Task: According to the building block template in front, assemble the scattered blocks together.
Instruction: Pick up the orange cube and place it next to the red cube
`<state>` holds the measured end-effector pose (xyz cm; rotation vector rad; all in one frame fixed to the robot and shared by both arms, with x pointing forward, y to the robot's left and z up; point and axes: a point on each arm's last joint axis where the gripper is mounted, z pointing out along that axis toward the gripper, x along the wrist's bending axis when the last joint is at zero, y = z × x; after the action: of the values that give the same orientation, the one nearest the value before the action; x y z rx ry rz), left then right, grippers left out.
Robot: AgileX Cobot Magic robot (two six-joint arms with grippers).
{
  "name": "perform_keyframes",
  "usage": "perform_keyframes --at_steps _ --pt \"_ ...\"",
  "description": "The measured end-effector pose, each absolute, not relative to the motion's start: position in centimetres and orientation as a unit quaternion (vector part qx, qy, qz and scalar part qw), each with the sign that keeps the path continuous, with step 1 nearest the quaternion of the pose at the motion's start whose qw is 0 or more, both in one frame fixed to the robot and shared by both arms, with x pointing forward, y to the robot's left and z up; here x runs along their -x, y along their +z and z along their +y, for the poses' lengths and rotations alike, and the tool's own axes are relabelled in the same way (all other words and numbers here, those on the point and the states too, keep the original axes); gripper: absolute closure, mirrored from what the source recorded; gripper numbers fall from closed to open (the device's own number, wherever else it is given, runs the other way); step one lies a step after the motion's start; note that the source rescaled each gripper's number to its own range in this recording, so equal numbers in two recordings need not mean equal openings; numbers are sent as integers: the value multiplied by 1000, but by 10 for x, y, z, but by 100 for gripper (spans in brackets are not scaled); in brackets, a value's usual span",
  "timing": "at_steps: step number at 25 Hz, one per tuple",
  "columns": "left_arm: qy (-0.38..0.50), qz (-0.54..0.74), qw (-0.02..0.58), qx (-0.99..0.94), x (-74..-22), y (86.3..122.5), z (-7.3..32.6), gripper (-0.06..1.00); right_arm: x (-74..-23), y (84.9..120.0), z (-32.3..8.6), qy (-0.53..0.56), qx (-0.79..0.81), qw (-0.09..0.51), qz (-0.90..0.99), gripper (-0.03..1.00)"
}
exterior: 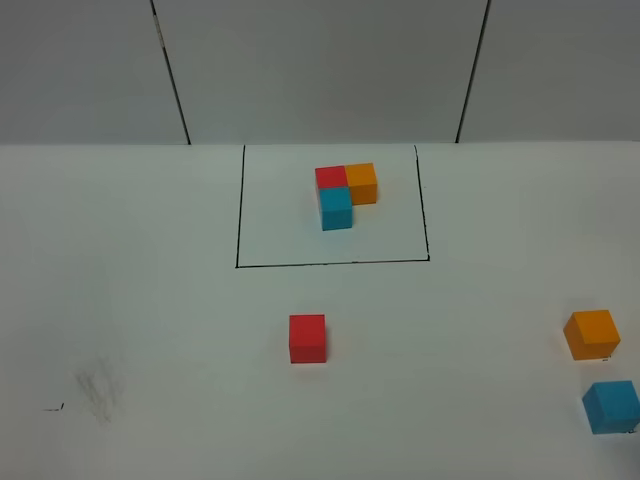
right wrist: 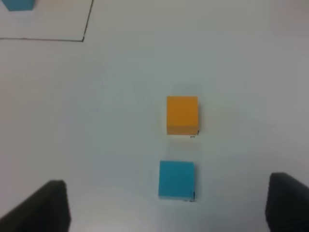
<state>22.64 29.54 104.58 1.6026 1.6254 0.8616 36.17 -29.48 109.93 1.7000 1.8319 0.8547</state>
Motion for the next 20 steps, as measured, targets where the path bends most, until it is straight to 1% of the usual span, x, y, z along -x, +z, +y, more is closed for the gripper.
perform_keyframes --at_steps 9,20 --pt "332 626 344 -617 -226 1046 295 15 -362 1100 -291 334 -623 232 669 29" --pt "332 626 344 -617 -226 1046 295 15 -362 1098 -292 322 -629 224 671 29"
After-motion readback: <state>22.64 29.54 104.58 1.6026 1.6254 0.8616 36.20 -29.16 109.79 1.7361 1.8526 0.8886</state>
